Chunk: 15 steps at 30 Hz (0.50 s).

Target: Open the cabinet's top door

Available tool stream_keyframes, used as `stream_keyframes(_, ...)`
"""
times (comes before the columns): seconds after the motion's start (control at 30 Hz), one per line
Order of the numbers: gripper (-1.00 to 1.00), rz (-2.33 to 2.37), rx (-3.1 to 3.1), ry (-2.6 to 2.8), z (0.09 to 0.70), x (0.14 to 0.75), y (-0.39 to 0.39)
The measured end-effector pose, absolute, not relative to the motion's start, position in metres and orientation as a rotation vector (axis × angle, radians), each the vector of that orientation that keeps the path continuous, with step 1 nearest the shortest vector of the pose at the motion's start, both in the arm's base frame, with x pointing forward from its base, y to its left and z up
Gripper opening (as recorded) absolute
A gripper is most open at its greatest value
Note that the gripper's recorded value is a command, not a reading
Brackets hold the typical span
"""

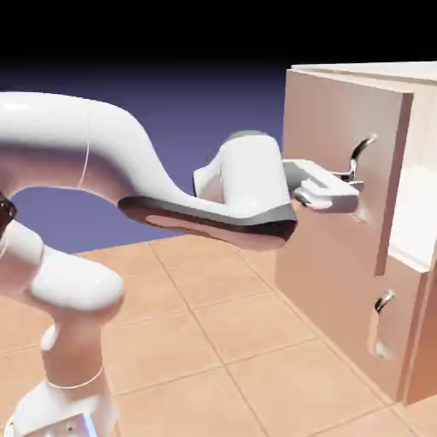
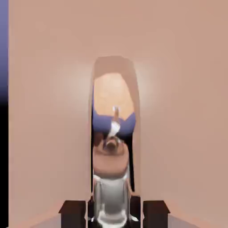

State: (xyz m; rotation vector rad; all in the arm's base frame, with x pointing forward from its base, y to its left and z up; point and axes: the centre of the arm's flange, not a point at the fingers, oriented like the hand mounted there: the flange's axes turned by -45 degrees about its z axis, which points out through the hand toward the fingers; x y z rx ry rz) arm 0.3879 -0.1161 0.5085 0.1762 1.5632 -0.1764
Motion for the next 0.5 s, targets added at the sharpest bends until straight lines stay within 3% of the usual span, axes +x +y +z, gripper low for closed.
stream_keyframes(0.5, -1.00, -0.384, 0.383, 1.536, 0.508, 0.285, -0.037)
